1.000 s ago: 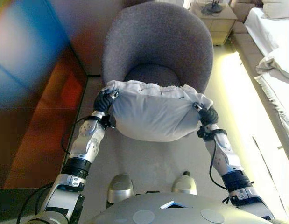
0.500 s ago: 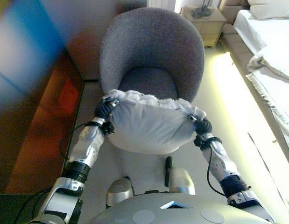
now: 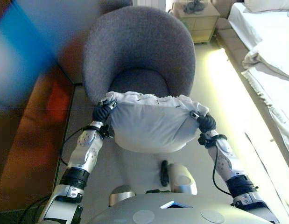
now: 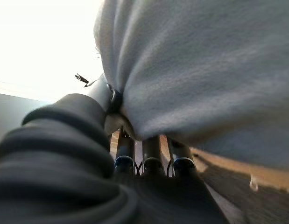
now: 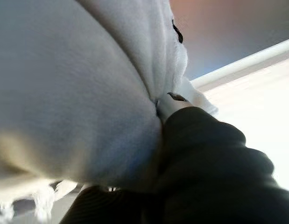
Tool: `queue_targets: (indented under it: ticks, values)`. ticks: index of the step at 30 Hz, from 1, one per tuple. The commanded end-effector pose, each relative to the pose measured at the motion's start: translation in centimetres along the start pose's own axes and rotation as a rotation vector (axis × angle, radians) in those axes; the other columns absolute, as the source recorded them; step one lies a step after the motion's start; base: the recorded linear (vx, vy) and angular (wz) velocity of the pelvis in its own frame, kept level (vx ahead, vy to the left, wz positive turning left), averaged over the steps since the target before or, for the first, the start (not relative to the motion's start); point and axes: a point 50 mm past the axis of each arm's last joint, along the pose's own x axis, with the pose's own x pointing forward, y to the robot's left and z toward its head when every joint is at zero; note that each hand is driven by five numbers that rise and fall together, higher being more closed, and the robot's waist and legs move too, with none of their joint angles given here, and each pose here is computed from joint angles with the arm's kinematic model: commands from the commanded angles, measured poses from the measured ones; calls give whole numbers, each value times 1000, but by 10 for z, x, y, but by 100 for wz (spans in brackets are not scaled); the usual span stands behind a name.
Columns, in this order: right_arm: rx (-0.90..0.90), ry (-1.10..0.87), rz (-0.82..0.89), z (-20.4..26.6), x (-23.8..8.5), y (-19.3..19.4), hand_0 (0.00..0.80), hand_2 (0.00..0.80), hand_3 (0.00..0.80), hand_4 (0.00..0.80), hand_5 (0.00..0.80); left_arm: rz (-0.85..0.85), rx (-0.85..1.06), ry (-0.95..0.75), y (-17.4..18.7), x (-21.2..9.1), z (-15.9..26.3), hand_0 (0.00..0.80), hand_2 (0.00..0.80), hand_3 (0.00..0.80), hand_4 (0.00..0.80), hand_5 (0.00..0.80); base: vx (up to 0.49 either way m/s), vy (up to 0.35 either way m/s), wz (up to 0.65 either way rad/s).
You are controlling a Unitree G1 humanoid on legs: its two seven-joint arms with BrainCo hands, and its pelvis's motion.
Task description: Pick up the cushion and take it to the sofa
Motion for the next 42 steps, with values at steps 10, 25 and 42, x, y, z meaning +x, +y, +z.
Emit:
queue_targets:
  ticks: [10, 25, 42]
  values:
    - [52, -229, 136, 54, 20, 32, 800, 800, 800, 800, 800, -74, -42, -207, -13, 10, 32, 800, 800, 800, 800, 800, 225, 54, -4]
    - [112, -205, 150, 36, 19, 45, 800, 800, 800, 800, 800, -48, -52, -280, 4, 10, 48, 800, 800, 800, 800, 800, 286, 127, -28]
    - [143, -236, 157, 34, 25, 64, 800, 800, 800, 800, 800, -58, 2, -244, -3, 14, 52, 800, 800, 800, 800, 800, 174, 37, -12]
